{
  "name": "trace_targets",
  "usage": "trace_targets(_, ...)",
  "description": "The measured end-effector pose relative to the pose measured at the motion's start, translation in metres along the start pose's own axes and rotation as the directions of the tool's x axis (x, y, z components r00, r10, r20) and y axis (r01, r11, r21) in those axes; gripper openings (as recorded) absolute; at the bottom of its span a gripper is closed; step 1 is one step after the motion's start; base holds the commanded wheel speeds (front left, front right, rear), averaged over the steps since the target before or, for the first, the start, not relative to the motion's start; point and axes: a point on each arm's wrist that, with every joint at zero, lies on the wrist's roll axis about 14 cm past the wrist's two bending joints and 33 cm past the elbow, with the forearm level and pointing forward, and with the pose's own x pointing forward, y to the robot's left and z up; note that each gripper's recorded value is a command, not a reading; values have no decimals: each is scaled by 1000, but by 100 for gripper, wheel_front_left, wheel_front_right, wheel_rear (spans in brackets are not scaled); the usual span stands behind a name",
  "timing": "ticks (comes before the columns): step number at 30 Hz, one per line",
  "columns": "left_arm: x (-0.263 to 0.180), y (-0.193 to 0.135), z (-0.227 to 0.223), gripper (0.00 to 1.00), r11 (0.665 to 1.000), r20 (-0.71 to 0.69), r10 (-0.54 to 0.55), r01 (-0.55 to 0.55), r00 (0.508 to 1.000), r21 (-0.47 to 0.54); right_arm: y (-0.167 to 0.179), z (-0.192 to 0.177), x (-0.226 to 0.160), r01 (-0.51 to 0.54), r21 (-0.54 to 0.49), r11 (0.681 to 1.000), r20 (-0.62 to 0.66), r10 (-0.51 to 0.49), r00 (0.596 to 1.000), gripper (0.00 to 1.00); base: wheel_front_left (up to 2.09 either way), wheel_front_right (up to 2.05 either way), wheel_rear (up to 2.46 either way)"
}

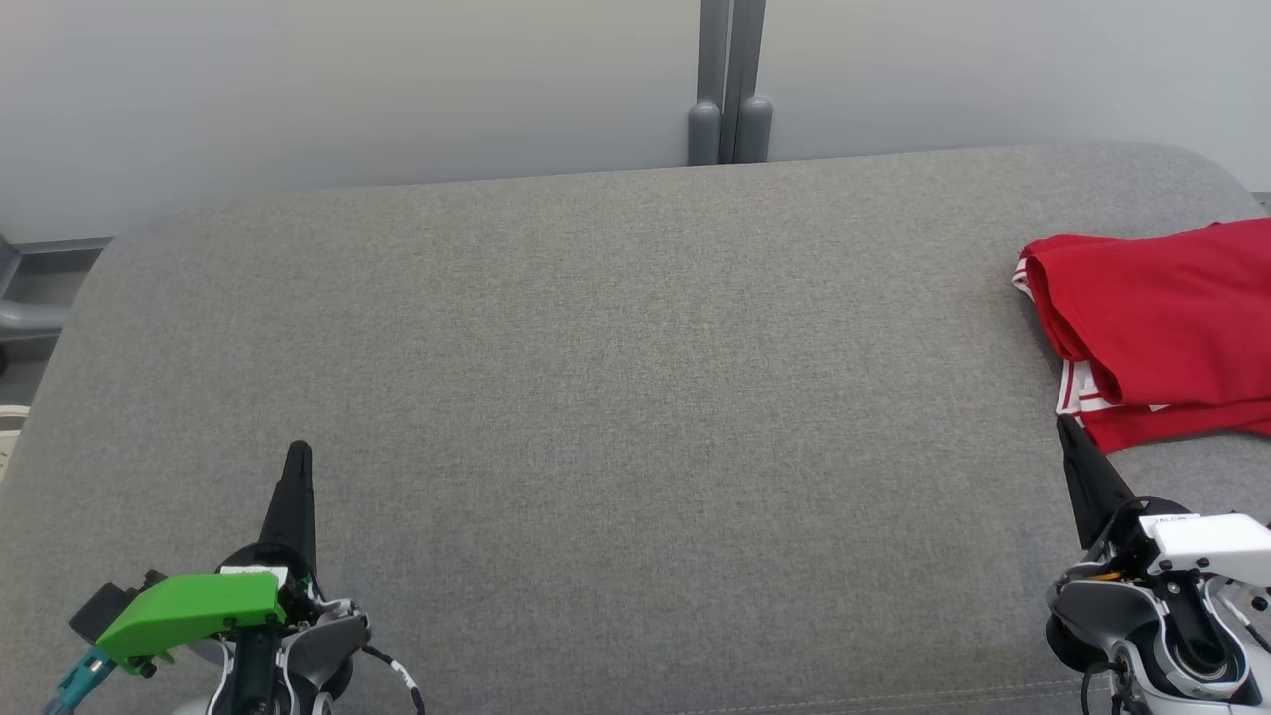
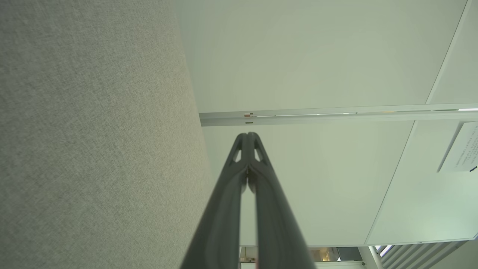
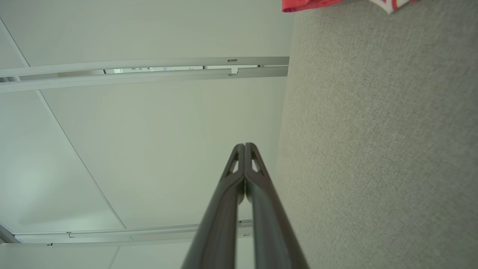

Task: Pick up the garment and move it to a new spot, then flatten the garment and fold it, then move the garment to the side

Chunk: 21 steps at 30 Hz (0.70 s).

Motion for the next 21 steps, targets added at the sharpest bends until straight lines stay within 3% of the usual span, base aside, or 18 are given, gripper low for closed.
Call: trace_targets(21, 0, 0, 0, 0, 1000, 0, 0, 0, 1000, 0, 0, 0, 0, 0, 1, 1000, 0, 0, 1000, 0, 0, 0, 0)
